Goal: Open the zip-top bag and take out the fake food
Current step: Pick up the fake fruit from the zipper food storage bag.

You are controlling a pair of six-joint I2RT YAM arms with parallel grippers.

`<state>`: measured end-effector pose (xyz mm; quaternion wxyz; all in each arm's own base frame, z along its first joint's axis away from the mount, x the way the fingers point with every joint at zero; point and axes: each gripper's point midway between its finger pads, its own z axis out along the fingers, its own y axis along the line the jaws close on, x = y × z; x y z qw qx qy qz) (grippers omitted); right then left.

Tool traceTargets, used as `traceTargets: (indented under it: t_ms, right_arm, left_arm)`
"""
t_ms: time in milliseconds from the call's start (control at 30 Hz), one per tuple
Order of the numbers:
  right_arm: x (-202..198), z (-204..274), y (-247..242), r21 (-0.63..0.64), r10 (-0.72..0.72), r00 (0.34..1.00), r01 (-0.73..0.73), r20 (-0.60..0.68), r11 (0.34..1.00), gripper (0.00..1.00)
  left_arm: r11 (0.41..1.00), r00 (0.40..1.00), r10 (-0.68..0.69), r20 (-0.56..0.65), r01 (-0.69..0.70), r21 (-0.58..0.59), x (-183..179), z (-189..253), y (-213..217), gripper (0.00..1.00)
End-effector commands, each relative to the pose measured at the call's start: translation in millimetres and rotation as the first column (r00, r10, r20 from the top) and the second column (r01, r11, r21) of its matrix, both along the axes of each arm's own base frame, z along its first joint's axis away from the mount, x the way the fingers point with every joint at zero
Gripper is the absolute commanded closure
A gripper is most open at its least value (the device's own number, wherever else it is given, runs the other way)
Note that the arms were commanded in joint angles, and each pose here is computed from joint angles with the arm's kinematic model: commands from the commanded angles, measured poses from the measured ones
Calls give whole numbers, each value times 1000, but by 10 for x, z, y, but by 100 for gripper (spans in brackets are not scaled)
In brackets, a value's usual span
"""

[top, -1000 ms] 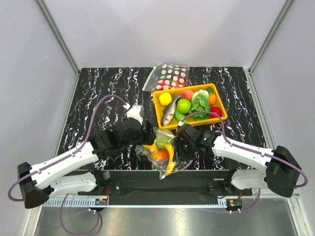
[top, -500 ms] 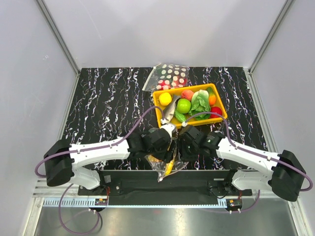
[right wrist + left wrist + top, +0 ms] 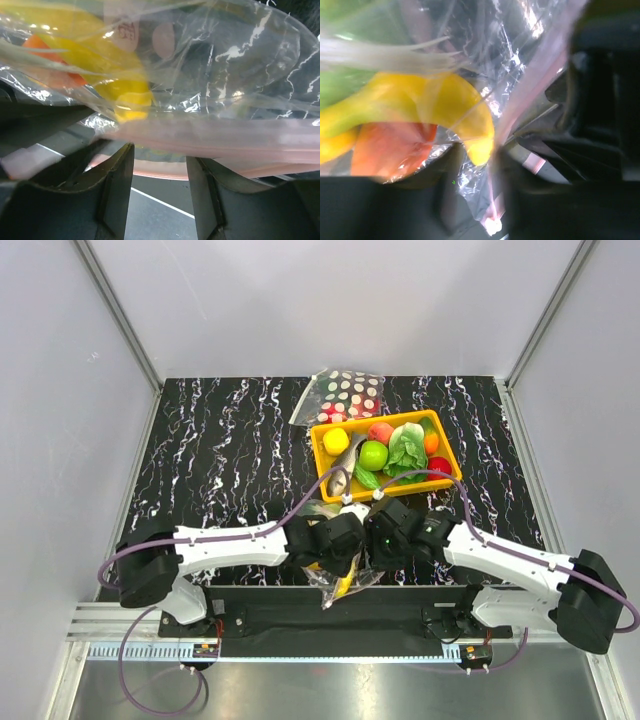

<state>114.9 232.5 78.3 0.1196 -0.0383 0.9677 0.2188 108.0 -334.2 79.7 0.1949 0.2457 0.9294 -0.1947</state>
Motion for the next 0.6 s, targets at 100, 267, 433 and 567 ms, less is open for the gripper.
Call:
traceTargets:
  t_ms: [100, 267, 433, 567]
  right_arm:
    - [25, 102, 24, 41, -12, 999, 11, 43, 999, 47]
    - [37, 174, 32, 67, -15, 998, 11, 64, 998, 46]
    - [78, 251, 80, 98, -18, 996, 9, 92, 995, 46]
    - [127, 288, 180, 115, -7, 994, -6, 108, 993, 46]
  left_arm:
    - [1000, 1000, 18, 10, -18, -22, 13, 173, -150, 100]
    - [993, 993, 97, 74, -91, -80, 156, 625, -158, 100]
    - [973, 983, 166, 83, -149, -176, 207, 926, -180, 100]
    - [971, 982, 174, 68, -160, -177, 192, 884, -184, 100]
